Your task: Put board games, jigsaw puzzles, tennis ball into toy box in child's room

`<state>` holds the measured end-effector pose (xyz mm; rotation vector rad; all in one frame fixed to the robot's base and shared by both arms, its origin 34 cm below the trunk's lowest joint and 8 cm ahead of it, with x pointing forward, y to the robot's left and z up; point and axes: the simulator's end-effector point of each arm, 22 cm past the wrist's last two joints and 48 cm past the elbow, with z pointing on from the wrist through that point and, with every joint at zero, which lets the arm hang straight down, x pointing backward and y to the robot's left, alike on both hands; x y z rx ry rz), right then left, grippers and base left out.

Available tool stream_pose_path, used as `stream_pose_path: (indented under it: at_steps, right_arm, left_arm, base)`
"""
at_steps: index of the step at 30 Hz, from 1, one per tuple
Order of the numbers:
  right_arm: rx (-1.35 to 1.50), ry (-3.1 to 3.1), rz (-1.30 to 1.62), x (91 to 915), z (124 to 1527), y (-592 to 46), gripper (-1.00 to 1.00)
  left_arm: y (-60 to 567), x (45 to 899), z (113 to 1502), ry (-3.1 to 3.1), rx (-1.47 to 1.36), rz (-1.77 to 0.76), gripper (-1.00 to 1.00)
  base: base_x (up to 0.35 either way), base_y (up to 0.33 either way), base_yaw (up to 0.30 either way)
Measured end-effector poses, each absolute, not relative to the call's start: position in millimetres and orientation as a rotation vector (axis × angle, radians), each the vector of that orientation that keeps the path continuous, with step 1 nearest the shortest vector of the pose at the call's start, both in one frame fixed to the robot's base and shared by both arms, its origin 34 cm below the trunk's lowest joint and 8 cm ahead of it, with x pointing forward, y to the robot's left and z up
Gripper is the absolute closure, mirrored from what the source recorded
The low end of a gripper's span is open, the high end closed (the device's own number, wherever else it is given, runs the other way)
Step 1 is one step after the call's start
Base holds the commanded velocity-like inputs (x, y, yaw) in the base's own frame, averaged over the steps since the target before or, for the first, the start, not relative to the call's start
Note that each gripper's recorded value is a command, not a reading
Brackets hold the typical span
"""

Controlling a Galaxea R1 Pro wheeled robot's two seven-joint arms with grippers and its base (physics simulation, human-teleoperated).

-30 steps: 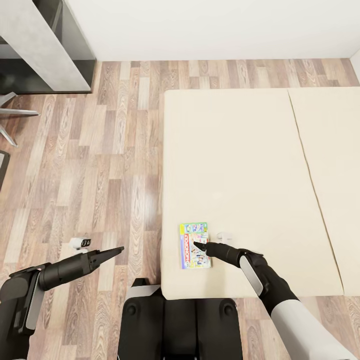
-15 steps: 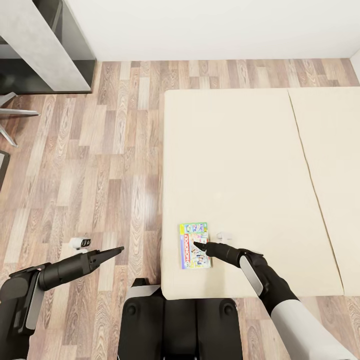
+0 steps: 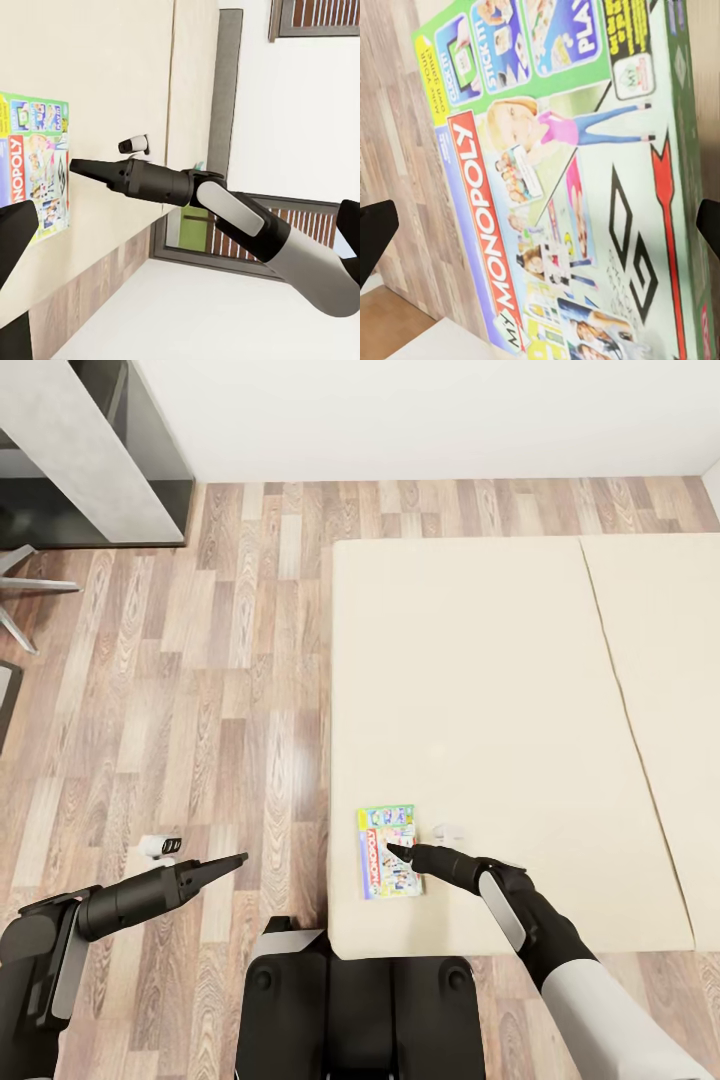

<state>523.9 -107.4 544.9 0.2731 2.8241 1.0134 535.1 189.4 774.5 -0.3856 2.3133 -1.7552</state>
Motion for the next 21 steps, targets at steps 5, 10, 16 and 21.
stream_pose_path:
  at_steps: [5,10,16,21]
  right_arm:
    - [0.274,2.823,1.016,523.9,545.2,-106.2,-1.00]
    - [0.274,2.822,1.018,524.0,545.4,-105.5,-1.00]
    - [0.275,2.821,1.020,524.3,545.8,-104.6,-1.00]
    - [0.275,2.821,1.021,524.4,545.8,-104.5,-1.00]
  left_arm:
    - [189.4,535.1,774.5,2.313,-0.386,-1.755,-1.00]
    - [189.4,535.1,774.5,2.313,-0.386,-1.755,-1.00]
    - [189.4,535.1,774.5,2.313,-0.386,-1.755,-1.00]
    - [189.4,535.1,774.5,2.313,-0.386,-1.755,-1.00]
  base:
    - [0.000,0.008,0.000]
    - [0.000,0.002,0.000]
    - [0.000,0.000,0.000]
    - [0.000,0.000,0.000]
